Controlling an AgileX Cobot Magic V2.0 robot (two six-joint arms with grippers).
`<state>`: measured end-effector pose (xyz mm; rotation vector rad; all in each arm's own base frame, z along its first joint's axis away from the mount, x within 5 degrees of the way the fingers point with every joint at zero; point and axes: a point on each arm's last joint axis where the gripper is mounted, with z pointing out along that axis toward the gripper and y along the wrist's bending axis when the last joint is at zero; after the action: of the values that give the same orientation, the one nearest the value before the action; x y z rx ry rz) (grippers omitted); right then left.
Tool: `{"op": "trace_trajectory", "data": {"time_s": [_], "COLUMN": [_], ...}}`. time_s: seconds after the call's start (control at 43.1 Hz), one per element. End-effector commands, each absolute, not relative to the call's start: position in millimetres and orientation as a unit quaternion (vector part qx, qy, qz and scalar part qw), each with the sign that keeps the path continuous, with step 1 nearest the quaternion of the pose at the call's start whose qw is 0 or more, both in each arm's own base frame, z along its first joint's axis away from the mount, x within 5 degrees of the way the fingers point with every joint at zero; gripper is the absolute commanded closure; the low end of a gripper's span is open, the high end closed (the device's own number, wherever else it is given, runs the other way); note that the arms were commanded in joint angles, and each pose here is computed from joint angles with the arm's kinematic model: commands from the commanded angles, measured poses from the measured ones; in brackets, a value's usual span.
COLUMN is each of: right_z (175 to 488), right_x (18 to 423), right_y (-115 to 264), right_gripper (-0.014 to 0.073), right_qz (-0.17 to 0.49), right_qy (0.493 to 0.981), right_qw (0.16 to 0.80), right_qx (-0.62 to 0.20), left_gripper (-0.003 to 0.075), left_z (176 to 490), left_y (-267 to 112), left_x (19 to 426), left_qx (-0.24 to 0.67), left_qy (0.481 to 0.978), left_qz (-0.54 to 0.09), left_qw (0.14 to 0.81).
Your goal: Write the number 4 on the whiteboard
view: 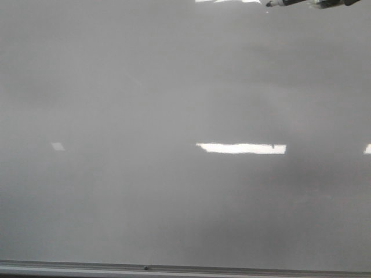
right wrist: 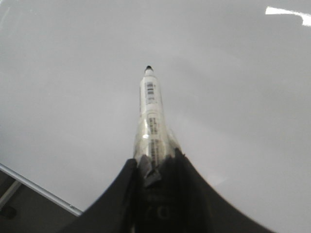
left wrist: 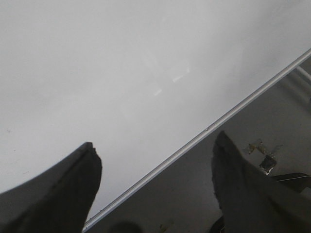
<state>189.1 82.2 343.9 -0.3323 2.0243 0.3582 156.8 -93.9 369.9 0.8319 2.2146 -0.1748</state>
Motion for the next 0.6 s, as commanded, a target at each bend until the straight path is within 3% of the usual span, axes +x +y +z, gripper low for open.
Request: {"op": "trace_trajectory", "data": {"time_s": [0.0, 0.58], "right_z": [365.8, 349.0], "right_x": [203.8, 251.0], "right_y": [85.1, 101.3], "right_gripper": [0.0663, 0.0663], "right_qz": [0.149, 0.143], "right_qy": [0.809, 0.801], "right_qw": [0.553, 0.568], "right_qx": [-0.132, -0.122], "left_gripper": [0.0253, 0.0262], "left_z": [385.0, 385.0], "left_y": [-94.7, -94.7], "left_x": [156.7, 156.7], "left_qx": [0.311, 0.311], "left_qy": [0.848, 0.848], "left_qz": [-0.085, -0.085], "left_qw": [0.421, 0.421]}}
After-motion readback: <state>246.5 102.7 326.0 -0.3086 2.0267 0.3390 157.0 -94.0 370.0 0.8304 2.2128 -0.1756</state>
